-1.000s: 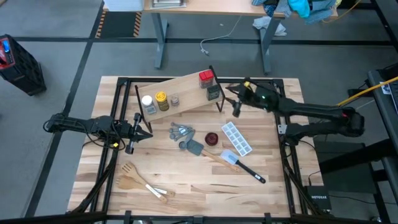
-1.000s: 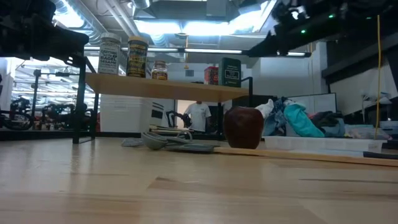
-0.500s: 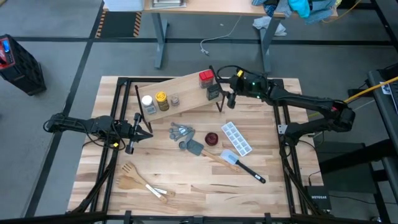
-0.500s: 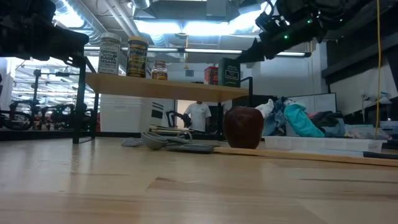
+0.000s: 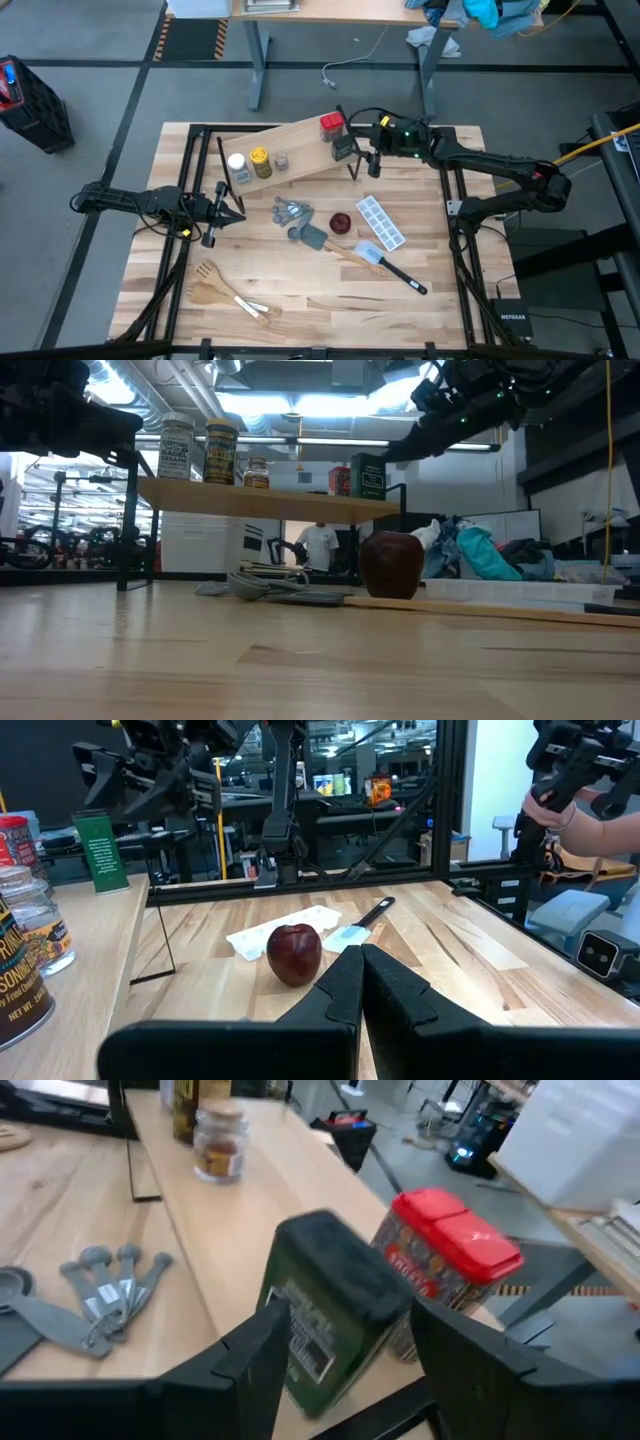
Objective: Shelf spices
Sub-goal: Remove the green seasoning can from the shelf
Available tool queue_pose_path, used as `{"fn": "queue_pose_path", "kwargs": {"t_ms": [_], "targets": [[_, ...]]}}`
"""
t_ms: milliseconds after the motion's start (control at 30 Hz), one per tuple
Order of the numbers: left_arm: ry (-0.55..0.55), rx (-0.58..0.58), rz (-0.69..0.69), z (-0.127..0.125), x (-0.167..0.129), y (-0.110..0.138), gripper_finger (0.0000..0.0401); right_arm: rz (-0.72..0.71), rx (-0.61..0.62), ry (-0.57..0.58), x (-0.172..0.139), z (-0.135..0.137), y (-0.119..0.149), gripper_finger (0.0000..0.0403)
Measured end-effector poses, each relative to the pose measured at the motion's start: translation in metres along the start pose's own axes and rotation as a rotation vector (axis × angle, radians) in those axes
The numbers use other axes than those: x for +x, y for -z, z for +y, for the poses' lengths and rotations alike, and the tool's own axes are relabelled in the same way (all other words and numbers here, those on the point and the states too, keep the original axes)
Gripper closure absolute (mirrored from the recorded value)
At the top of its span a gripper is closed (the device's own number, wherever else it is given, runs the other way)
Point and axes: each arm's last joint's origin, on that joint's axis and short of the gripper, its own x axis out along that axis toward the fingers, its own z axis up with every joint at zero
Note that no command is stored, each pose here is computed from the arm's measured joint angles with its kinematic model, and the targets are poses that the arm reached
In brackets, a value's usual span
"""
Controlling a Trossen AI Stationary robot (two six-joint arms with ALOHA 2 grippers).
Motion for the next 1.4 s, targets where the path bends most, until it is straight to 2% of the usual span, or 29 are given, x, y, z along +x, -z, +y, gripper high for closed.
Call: {"fn": "queue_pose_path", "kwargs": {"t_ms": [167, 400, 733, 1167, 1300, 1400], "targets": [[0.0, 0.0, 0.0, 0.0, 0.0, 0.0, 0.04, 0.038, 0.013, -0.03, 0.0, 0.002, 0.004, 0.0189], [0.0, 0.003, 0.0, 0.0, 0.0, 0.0, 0.04, 0.017, -0.005, 0.105, 0.0, -0.004, -0.001, 0.0189], [0.0, 0.003, 0.0, 0.0, 0.0, 0.0, 0.04, -0.017, -0.012, 0.126, 0.0, -0.005, -0.005, 0.0189], [0.0, 0.003, 0.0, 0.0, 0.0, 0.0, 0.04, 0.0, -0.004, 0.055, 0.0, -0.002, -0.001, 0.0189], [0.0, 0.003, 0.0, 0.0, 0.0, 0.0, 0.04, 0.014, 0.0, 0.056, -0.003, -0.012, 0.005, 0.0189], [0.0, 0.003, 0.0, 0.0, 0.0, 0.0, 0.04, -0.013, 0.017, -0.001, -0.007, -0.022, 0.009, 0.0189]]}}
